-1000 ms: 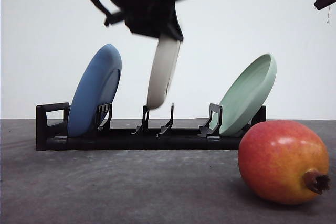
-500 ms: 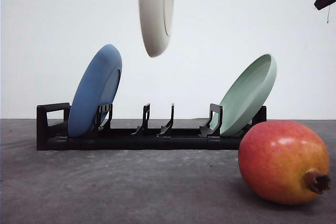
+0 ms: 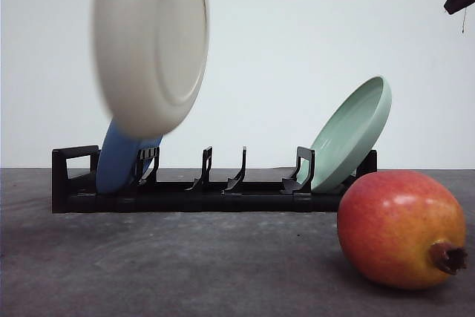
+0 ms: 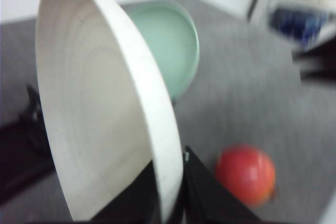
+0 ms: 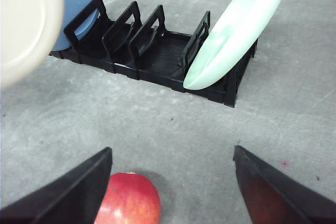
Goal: Place pomegranate in white plate
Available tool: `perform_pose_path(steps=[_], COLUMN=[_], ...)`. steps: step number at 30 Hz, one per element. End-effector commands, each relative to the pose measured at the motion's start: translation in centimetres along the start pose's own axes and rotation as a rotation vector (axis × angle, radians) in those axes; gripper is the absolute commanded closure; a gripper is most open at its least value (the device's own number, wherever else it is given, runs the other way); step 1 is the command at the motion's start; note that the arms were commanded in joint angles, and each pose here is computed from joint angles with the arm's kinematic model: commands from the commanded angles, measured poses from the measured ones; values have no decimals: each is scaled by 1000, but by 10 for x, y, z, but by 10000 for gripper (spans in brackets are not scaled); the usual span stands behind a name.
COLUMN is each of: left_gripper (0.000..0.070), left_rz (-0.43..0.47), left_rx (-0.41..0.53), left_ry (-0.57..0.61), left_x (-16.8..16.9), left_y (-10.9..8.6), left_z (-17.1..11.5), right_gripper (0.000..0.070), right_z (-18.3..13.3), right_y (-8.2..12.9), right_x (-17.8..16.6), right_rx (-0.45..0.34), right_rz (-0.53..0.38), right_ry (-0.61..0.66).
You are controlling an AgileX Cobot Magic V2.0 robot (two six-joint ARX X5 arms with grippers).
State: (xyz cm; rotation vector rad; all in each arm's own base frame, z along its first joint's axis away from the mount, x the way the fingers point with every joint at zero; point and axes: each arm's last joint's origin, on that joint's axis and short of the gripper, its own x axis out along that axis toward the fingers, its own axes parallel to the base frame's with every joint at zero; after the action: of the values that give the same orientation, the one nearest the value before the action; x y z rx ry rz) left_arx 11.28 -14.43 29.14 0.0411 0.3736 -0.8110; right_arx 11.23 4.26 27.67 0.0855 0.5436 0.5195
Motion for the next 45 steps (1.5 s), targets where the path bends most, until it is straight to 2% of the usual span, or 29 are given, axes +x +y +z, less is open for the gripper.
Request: perform_pose_path(steps=[1, 7, 18, 25, 29, 31, 38, 42, 45], left_gripper=[696, 696, 696, 696, 687, 650, 432, 298, 263], left_rz=[-36, -110, 17, 55, 58, 53, 39, 0, -99], left_rx=[136, 346, 727, 893, 932, 941, 948, 873, 767], left_ry=[40, 181, 441, 591, 649, 670, 684, 714, 762], left_x=[-1, 0, 39, 65, 74, 77, 78, 76, 74], left_y=[-6, -23, -47, -60, -63, -65, -70, -73, -73], left_z=[-3, -20, -54, -82, -94, -99, -104, -99, -88], right_gripper=[231, 231, 232, 231, 231, 231, 231, 231, 231], right_z=[5, 5, 5, 5, 5, 5, 5, 5, 5], right_y=[2, 2, 2, 2, 2, 2, 2, 2, 2], right_x=[-2, -2, -2, -2, -2, -2, -2, -2, -2], right_rx=[-4, -4, -5, -7, -13, -13, -13, -13, -13], right_rz=[3, 3, 3, 3, 3, 3, 3, 3, 3], right_ry=[-19, -19, -19, -19, -19, -19, -19, -19, -19])
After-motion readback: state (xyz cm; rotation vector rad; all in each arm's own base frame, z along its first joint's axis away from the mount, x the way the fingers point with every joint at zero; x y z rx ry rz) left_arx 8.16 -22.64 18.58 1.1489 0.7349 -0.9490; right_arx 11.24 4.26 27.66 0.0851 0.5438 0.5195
